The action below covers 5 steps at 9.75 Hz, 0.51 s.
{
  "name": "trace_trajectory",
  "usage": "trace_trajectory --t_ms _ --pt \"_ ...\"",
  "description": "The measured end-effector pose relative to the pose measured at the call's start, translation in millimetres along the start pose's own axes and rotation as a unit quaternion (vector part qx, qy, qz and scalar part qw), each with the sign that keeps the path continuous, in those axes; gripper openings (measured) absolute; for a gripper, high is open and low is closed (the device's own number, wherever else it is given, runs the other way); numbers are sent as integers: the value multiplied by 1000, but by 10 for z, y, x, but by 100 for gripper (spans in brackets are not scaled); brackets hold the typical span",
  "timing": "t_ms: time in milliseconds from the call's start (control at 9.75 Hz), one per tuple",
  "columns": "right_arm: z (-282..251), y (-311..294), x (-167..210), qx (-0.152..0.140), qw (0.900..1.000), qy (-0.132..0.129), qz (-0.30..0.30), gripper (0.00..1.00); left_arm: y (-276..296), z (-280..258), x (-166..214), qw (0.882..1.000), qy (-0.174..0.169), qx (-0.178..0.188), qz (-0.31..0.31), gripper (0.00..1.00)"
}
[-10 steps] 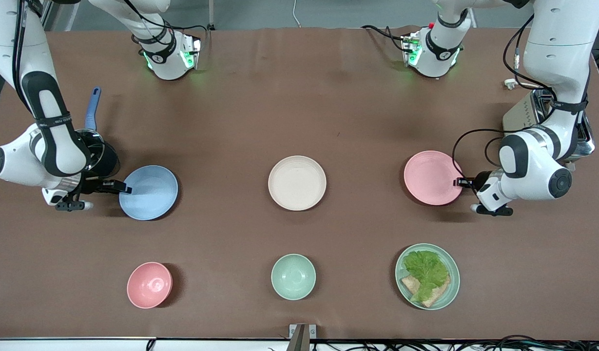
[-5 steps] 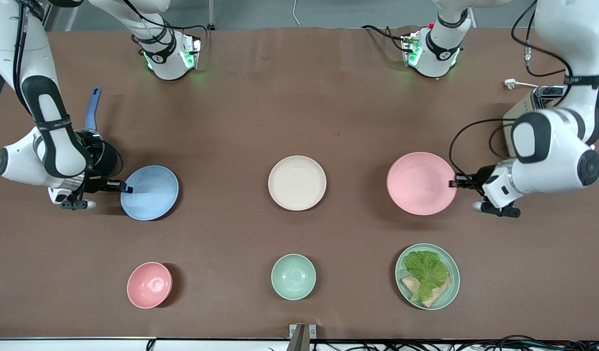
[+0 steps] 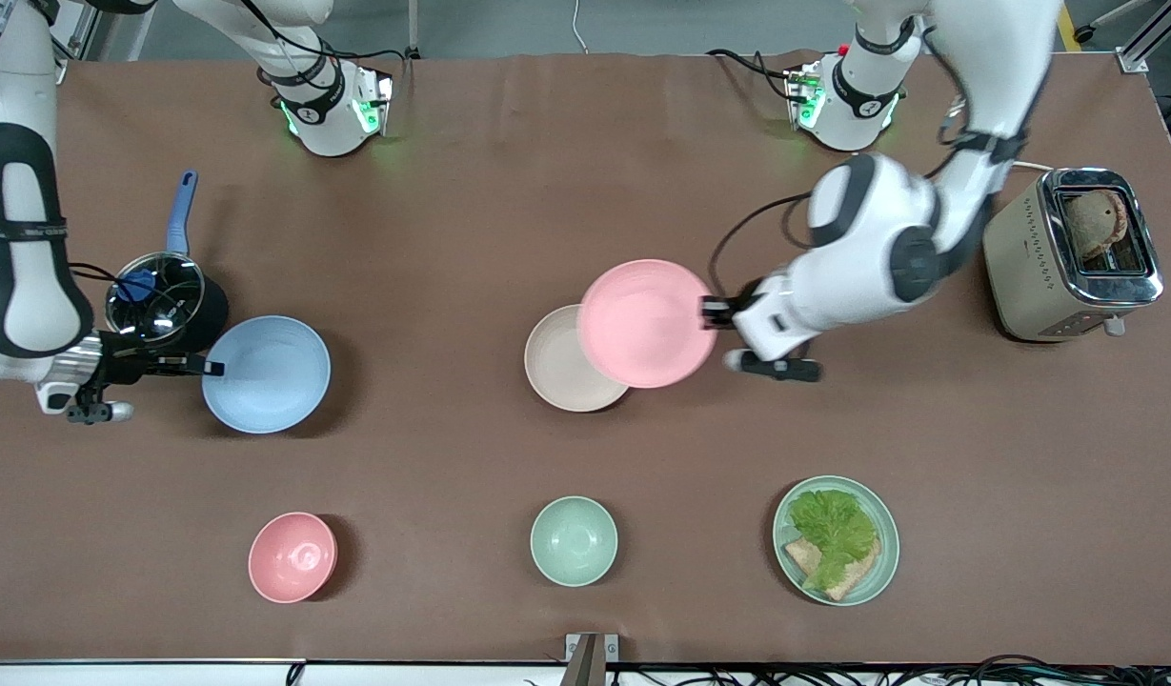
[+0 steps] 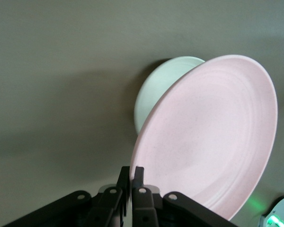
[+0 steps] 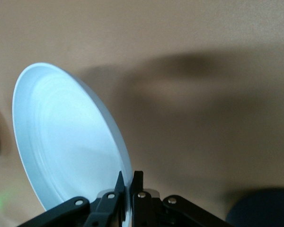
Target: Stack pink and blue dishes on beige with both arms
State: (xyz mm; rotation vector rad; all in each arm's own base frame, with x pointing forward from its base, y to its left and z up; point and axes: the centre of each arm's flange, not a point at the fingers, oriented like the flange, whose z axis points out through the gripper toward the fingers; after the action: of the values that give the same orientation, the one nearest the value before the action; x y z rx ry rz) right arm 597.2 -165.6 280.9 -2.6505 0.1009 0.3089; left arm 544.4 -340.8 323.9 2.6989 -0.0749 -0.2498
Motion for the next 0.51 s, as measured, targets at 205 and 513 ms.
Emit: trace_trajectory --t_ms 205,513 --pt "-478 -495 28 -15 999 -17 26 7 117 888 -19 999 18 33 -11 6" --pt "-531 -1410 28 -48 997 -22 59 7 57 1252 32 995 44 89 -15 16"
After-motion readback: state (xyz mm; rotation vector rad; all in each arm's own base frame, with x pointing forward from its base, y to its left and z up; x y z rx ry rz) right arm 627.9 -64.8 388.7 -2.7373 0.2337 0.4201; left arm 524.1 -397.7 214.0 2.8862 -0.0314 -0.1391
